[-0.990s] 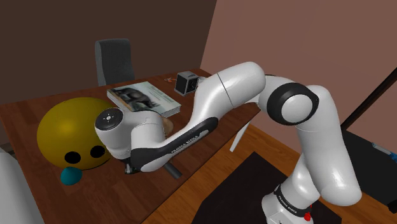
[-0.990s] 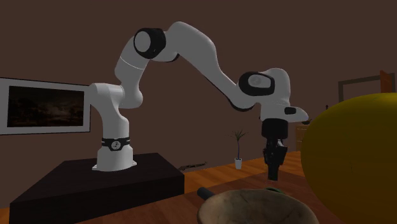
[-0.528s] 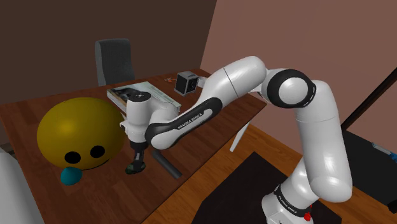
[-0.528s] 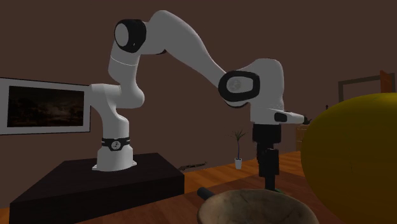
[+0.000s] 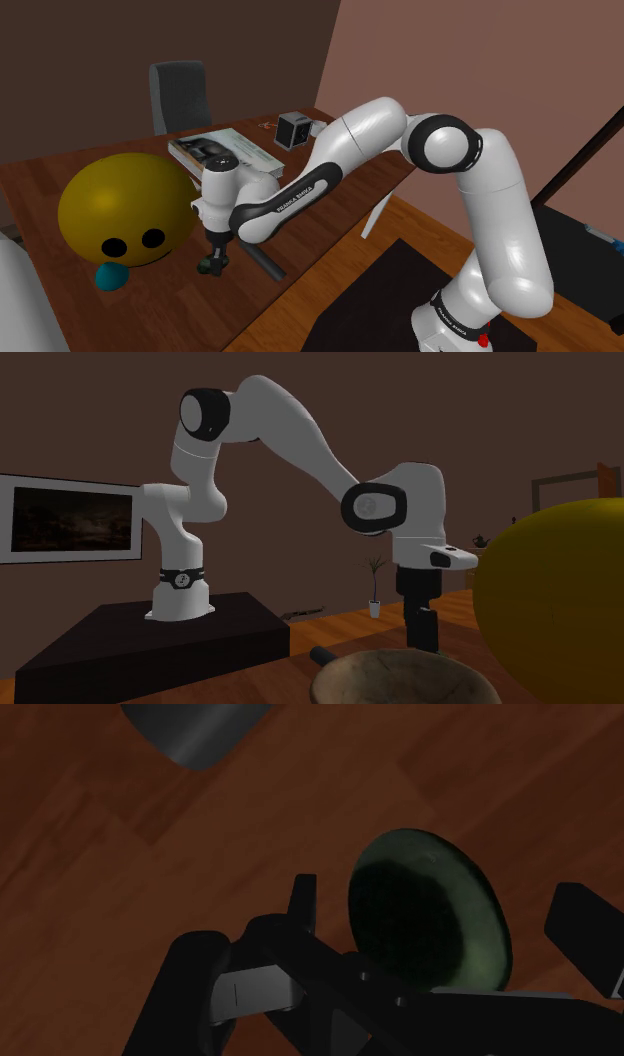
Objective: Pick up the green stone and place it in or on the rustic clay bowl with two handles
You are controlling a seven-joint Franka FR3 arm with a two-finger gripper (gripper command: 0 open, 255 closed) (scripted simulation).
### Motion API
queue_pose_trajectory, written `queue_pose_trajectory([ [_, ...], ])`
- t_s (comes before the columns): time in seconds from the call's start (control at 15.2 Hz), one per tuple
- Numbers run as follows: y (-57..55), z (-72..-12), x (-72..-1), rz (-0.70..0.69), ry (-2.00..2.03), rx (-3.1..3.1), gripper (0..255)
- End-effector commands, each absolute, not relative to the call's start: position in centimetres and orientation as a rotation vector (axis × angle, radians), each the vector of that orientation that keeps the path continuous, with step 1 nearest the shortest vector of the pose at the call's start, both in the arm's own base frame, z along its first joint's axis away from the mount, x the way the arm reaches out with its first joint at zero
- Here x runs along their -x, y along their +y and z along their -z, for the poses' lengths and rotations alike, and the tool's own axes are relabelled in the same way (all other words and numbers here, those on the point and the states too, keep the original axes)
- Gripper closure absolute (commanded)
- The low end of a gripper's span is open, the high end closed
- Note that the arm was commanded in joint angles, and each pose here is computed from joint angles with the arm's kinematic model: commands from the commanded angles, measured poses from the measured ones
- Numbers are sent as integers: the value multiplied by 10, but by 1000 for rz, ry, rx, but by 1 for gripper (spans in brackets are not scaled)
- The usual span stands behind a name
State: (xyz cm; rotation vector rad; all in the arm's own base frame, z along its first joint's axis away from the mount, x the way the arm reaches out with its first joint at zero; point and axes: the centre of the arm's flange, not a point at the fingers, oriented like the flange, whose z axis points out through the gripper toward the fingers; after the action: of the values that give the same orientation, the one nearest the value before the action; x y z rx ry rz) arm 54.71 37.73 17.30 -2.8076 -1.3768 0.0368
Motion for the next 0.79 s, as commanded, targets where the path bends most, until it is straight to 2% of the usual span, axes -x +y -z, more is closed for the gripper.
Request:
queue_pose_trajectory([
  [0.0, 377, -172, -547, -36, -1377, 2808, 0],
  [0.26, 377, -172, -547, -36, -1377, 2808, 0],
  [0.33, 377, -172, -547, -36, -1377, 2808, 255],
  [0.73, 377, -172, -547, -36, -1377, 2808, 255],
])
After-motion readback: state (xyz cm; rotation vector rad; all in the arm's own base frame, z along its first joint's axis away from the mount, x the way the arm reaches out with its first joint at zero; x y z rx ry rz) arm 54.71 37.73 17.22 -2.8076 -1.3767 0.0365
